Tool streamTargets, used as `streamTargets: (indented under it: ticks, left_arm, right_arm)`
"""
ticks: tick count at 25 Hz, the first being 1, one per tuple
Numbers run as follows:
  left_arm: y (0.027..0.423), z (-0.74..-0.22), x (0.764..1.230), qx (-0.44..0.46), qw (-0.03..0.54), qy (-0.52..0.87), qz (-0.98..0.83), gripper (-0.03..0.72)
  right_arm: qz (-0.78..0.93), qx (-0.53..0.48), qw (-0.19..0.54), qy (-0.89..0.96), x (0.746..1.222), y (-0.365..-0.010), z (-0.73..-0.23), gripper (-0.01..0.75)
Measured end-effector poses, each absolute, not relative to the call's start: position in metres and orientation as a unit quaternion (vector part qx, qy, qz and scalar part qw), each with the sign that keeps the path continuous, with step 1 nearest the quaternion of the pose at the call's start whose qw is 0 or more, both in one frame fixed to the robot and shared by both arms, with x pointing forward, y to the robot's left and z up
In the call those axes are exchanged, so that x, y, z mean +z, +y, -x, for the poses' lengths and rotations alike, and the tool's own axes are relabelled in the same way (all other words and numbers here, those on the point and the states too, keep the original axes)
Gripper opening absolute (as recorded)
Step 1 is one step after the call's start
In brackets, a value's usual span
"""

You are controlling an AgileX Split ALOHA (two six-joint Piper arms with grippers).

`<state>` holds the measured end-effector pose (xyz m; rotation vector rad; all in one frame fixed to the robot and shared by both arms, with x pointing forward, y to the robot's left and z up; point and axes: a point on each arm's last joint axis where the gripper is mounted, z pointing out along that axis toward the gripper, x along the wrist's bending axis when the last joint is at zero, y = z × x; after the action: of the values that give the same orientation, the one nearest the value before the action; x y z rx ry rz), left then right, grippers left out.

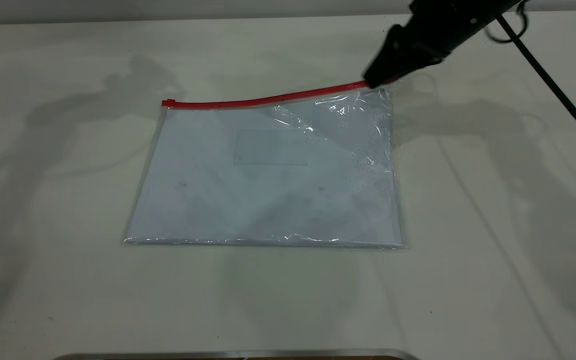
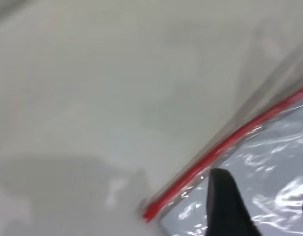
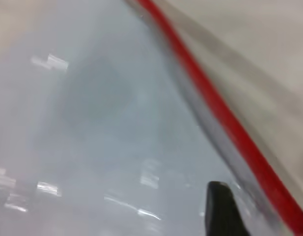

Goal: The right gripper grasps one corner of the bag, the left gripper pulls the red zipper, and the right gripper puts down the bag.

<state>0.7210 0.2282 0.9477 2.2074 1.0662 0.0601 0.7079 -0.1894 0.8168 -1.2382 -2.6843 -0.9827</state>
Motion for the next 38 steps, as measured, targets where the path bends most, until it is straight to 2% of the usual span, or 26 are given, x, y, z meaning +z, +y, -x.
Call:
streamTargets:
  ticks: [4,10,13,17,22,26,29,33,38]
  left_arm:
    - [0.225,-0.704,1.004,0.029,0.36,0.377,-0.853,0.469]
    - [0.224,-0.659,1.1,0.047,0.388,0.355,-0.849,0.47]
    - [0.228,-0.629,1.14,0.064,0.383,0.357,-0.85,0.47]
    - [0.237,-0.591,1.177,0.076,0.344,0.394,-0.849,0.47]
    - [0.252,-0.558,1.21,0.129,0.317,0.481,-0.807,0.47]
    - [0.262,-0.529,1.221,0.158,0.295,0.53,-0.779,0.47]
    - [0.27,-0.505,1.215,0.171,0.264,0.55,-0.774,0.47]
    - [0.278,-0.474,1.184,0.155,0.212,0.571,-0.778,0.47]
    - [0.28,-0.444,1.116,0.075,0.138,0.593,-0.789,0.47]
  right_arm:
    - [0.409,-0.232,-0.037,-0.882,0.852,-0.206,-0.709,0.463]
    - [0.455,-0.162,-0.054,-0.874,0.952,-0.221,-0.687,0.438]
    - [0.466,-0.169,-0.041,-0.867,1.005,-0.222,-0.665,0.437]
    - [0.466,-0.2,-0.028,-0.862,1.071,-0.221,-0.629,0.437]
    - [0.48,-0.254,-0.068,-0.837,1.138,-0.225,-0.585,0.436]
    - [0.496,-0.28,-0.088,-0.817,1.168,-0.23,-0.546,0.436]
    - [0.506,-0.276,-0.093,-0.812,1.171,-0.236,-0.513,0.436]
    - [0.548,-0.23,-0.088,-0.8,1.147,-0.248,-0.469,0.436]
    - [0.608,-0.145,-0.063,-0.778,1.092,-0.265,-0.419,0.436]
